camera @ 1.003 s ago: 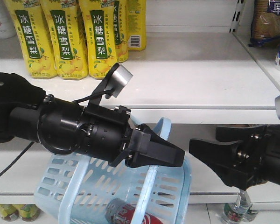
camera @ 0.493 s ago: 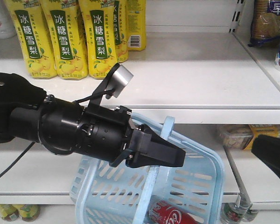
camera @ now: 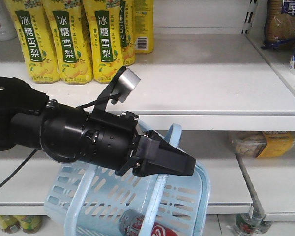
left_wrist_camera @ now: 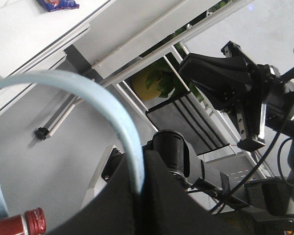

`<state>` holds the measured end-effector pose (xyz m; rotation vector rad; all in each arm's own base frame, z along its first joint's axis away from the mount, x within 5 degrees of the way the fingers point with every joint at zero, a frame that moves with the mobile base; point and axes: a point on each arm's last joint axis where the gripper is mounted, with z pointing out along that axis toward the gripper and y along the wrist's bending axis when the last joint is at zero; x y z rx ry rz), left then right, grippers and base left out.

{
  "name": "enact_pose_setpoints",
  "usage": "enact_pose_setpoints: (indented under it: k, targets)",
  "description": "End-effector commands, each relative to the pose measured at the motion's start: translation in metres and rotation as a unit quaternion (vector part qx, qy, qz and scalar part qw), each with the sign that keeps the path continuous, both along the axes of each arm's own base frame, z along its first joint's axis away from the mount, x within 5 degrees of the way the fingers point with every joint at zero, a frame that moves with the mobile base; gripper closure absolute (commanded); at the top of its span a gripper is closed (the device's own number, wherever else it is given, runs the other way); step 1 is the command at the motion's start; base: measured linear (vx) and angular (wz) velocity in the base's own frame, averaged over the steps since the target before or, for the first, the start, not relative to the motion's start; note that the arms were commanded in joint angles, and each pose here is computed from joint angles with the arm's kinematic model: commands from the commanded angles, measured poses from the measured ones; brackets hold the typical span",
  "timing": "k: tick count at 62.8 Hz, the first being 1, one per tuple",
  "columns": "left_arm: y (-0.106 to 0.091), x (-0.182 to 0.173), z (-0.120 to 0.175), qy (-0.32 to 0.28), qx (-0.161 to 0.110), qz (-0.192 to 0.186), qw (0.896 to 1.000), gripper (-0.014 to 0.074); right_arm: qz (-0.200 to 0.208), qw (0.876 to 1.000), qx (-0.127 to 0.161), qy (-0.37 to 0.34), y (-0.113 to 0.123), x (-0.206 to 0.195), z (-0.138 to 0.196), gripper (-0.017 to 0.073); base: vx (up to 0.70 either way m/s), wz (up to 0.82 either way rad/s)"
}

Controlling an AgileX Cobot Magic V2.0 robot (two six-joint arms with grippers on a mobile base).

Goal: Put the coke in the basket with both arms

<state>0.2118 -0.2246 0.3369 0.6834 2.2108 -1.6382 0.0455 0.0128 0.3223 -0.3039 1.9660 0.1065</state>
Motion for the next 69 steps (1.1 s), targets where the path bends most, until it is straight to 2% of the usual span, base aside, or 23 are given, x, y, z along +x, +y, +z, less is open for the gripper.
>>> enact_pose_setpoints:
  k: [1, 10, 69]
  targets:
    - [0.0023, -0.0075, 0.0343, -0.014, -0.070, 0.007, 0.997, 0.0599, -0.011, 1.000, 0.000, -0.022, -0.0019, 0.0002, 0.0105, 0.0563, 0.00, 0.00]
    - [0.0023, -0.0075, 0.0343, -0.014, -0.070, 0.007, 0.997, 0.0599, -0.009, 1.000, -0.001, -0.004, -0.0016, -0.0011, 0.0075, 0.0561, 0.00, 0.00]
    - [0.0015, -0.0054, 0.0316, -0.014, -0.066, 0.010, 0.998, 0.0599, -0.009, 1.000, -0.002, -0.004, -0.0017, -0.0012, 0.0074, 0.0561, 0.00, 0.00]
